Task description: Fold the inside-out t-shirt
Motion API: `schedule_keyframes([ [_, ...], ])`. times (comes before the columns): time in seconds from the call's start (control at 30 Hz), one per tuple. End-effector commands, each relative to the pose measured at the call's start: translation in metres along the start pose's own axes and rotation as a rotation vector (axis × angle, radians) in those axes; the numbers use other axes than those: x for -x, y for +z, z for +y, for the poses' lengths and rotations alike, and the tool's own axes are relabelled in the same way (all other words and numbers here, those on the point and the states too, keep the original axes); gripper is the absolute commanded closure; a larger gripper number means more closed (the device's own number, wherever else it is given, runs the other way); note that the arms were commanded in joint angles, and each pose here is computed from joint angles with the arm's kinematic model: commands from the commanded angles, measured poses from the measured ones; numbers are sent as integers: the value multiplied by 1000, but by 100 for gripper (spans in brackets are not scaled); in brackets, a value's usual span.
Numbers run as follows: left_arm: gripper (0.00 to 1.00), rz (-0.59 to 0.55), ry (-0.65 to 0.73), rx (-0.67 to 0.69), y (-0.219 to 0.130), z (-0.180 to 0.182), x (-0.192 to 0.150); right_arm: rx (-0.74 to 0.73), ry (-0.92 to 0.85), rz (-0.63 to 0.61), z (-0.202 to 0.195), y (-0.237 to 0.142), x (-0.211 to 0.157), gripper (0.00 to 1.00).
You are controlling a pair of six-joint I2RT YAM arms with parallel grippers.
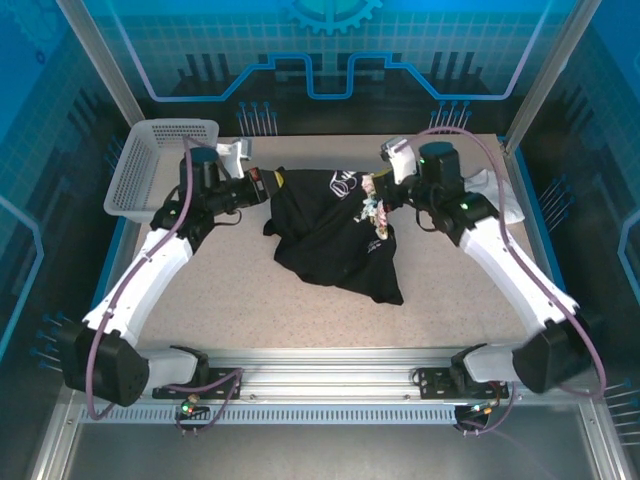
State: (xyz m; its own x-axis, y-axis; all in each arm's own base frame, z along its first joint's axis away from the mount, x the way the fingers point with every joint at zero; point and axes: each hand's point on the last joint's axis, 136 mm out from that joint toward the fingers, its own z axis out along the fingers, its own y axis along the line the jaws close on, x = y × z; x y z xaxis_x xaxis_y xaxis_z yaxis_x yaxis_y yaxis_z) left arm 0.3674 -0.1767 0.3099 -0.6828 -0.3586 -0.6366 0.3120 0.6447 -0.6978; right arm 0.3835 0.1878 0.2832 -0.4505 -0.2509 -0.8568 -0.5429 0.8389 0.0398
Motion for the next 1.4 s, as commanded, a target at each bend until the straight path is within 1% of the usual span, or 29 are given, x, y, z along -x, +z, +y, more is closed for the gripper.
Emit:
schedule_keyframes([
  [0.0,100,-8,33,-117,-1,-40,1,-181,61,170,-31,16,-33,98],
  [0.1,100,-11,27,-177,-1,-61,2,-232,58,188,-38,16,-34,85],
  [0.17,100,-19,27,-197,-3,-72,3,-224,41,161,-30,6,-29,75],
  [0.27,100,-30,39,-198,-4,-82,3,-124,14,98,2,-11,-29,61],
  [0.33,100,-35,50,-187,-4,-86,3,-53,-6,60,26,-23,-35,55],
  [0.4,100,-38,61,-174,-3,-87,2,44,-3,27,55,-30,-46,52],
  [0.47,100,-42,64,-165,-3,-88,3,191,39,-6,91,-31,-56,49],
  [0.57,100,-44,66,-169,-2,-91,4,330,100,5,132,-15,-74,47],
  [0.63,100,-45,70,-168,-2,-91,4,341,110,8,144,1,-78,45],
  [0.77,100,-45,71,-165,-1,-91,4,304,142,4,145,34,-82,42],
  [0.8,100,-51,72,-160,-2,-91,6,294,143,10,144,41,-83,43],
  [0.83,100,-57,76,-152,-3,-90,7,261,139,26,139,49,-87,50],
  [0.9,100,-77,86,-129,-6,-89,13,175,127,62,124,54,-99,71],
  [0.97,100,-100,94,-111,-11,-90,21,116,116,68,109,49,-104,86],
  [1.0,100,-112,95,-110,-15,-91,26,91,114,97,100,45,-120,91],
  [1.07,100,-131,81,-115,-24,-93,38,56,114,117,85,36,-129,98],
  [1.13,100,-155,60,-126,-36,-94,52,56,112,118,75,24,-133,100],
  [1.2,100,-184,54,-122,-45,-93,61,93,99,107,76,16,-133,100],
  [1.27,100,-199,54,-108,-50,-91,67,113,83,111,76,9,-133,100],
  [1.37,100,-215,55,-94,-53,-88,72,145,52,108,77,2,-131,97],
])
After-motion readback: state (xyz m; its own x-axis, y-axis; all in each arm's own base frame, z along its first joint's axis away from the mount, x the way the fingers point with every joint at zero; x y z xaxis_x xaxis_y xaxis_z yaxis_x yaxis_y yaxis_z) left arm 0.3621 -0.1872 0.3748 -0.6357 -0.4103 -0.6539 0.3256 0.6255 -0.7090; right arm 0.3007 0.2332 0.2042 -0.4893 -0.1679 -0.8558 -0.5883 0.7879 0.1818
